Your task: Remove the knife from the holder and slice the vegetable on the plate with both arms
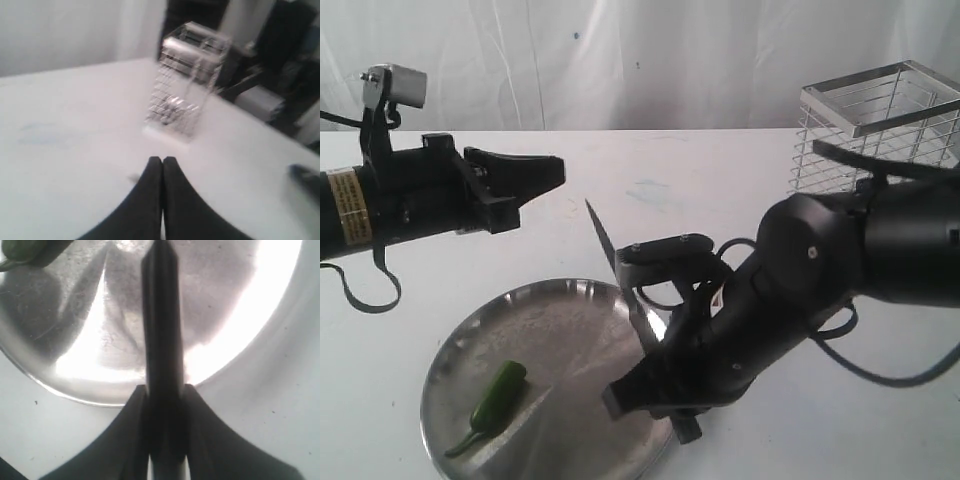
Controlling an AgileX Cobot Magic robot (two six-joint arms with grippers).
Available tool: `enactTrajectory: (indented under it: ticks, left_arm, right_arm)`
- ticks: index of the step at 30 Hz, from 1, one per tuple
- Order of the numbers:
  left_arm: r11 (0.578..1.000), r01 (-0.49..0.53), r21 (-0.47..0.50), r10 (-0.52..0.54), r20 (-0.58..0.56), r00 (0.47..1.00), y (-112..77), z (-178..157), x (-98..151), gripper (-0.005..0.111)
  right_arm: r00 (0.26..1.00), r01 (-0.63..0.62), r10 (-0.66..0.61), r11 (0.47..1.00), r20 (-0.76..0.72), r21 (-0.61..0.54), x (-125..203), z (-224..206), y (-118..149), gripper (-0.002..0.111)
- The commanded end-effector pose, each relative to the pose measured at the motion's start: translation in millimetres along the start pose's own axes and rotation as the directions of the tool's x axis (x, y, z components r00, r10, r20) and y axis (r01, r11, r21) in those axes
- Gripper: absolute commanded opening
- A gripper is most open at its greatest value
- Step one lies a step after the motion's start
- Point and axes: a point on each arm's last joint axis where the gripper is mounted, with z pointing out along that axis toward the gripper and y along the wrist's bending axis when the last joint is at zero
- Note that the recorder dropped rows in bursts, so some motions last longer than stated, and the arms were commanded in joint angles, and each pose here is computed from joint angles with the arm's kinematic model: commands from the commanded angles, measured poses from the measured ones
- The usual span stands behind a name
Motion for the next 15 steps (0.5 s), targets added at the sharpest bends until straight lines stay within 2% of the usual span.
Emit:
enactTrajectory:
  ticks: [1,4,7,10,12,15]
  left_arm:
    - [0.895,-0.064,-0.441,-0.052,-0.245,0.968,39.8,-17.1,16.4,0.0]
    - [0.802,-0.183,-0.569,-0.033,-0.349,0.937,50.4,-22.7,13.2,0.0]
    - [0.755,-0.319,-0.573,0.061,-0.422,0.904,46.4,-19.5,9.9,0.0]
    - [0.696,-0.488,-0.527,0.188,-0.521,0.832,39.4,-13.9,11.7,0.0]
    - [0.658,-0.595,-0.461,0.262,-0.601,0.755,36.6,-10.2,18.5,0.0]
    - [0.651,-0.676,-0.344,0.346,-0.658,0.668,26.8,-2.4,30.1,0.002]
  right_arm:
    - [0.99,0.024,-0.026,1.0,-0.137,-0.018,-5.1,-17.7,-9.0,0.0]
    - [0.97,0.07,-0.081,0.996,-0.228,-0.057,-7.0,-30.4,-5.5,0.0]
    - [0.95,0.105,-0.124,0.991,-0.288,-0.08,-5.2,-36.4,-3.3,0.0]
    - [0.947,0.126,-0.138,0.99,-0.289,-0.059,-5.2,-37.0,-5.5,0.0]
    - [0.949,0.128,-0.139,0.99,-0.282,-0.056,-5.8,-36.8,-5.7,0.0]
    - [0.951,0.127,-0.137,0.99,-0.276,-0.054,-6.3,-36.7,-5.8,0.0]
